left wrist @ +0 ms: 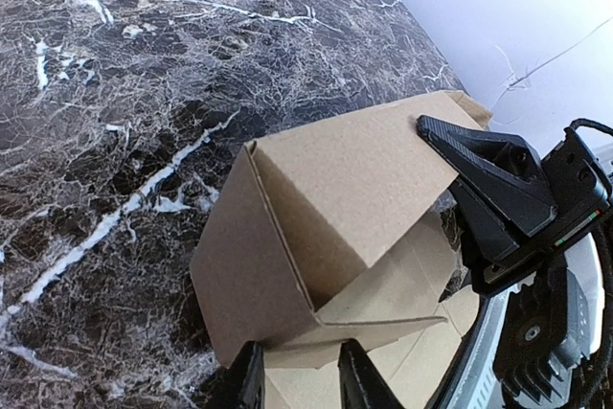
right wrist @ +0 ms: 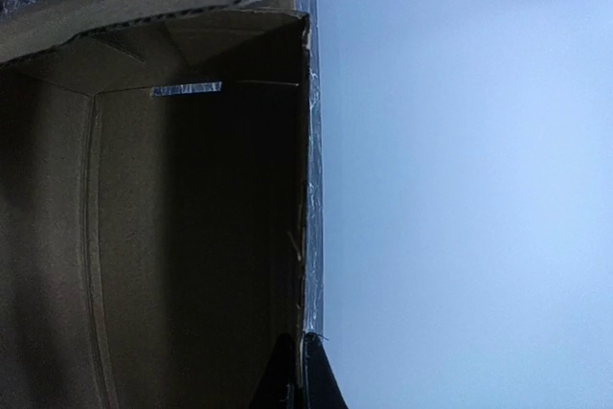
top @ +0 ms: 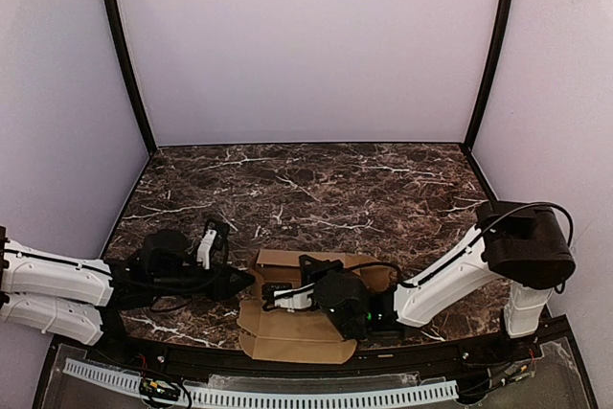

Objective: Fold the paper box

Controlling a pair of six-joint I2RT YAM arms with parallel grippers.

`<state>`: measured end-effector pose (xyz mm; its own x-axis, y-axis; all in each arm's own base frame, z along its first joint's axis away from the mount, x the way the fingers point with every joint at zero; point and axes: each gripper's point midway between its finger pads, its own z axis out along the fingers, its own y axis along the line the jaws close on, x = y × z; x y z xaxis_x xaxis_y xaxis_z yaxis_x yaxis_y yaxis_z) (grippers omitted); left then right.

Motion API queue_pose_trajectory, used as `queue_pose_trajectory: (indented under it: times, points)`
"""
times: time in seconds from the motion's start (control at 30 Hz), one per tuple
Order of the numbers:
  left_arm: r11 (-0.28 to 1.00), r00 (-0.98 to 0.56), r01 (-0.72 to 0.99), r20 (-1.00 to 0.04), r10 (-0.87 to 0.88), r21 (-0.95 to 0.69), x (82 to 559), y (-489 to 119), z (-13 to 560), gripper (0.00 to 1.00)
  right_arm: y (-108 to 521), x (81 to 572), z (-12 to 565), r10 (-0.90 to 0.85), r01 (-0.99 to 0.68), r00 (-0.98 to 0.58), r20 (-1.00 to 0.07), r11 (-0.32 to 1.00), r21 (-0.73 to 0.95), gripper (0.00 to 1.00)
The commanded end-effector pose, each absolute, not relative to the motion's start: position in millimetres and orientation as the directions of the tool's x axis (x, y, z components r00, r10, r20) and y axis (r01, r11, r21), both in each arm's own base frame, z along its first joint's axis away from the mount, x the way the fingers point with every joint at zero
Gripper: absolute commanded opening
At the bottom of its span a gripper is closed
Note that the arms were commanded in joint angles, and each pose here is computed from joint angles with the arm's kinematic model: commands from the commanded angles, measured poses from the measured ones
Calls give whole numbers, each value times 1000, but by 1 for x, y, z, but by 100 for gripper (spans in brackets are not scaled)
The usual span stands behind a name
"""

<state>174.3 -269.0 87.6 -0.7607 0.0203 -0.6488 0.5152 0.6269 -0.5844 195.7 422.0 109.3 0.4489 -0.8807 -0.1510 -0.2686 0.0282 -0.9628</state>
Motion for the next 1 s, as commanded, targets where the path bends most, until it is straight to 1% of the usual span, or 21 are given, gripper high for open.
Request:
queue_pose_trajectory:
  times: [0.0, 0.23, 0.37, 0.57, 0.67, 0.87, 0.97]
  points:
    - [651, -763, 507, -646, 34, -565, 167, -257, 81, 28, 424, 193, 118, -879, -192, 455, -144, 62, -980, 0]
    - [658, -749, 514, -662, 31, -551, 167, -252, 73, 30, 428, 191, 113, -882, -146, 459, -108, 45, -988, 0]
    - [672, -737, 524, -674, 51, -523, 171, -254, 71, 31, 429, 191, 120, -884, -97, 456, -100, 62, -993, 0]
    - [689, -719, 531, -693, 58, -493, 178, -255, 69, 34, 434, 189, 116, -879, -111, 467, -98, 52, -992, 0]
    - [693, -711, 535, -700, 63, -482, 180, -256, 69, 41, 435, 187, 115, -875, -129, 471, -112, 57, -990, 0]
    - [673, -674, 569, -737, 53, -473, 185, -263, 78, 50, 437, 185, 110, -871, -191, 469, -146, 61, -980, 0]
    - [665, -662, 585, -747, 61, -464, 186, -267, 79, 52, 438, 184, 108, -870, -215, 468, -159, 62, -975, 0]
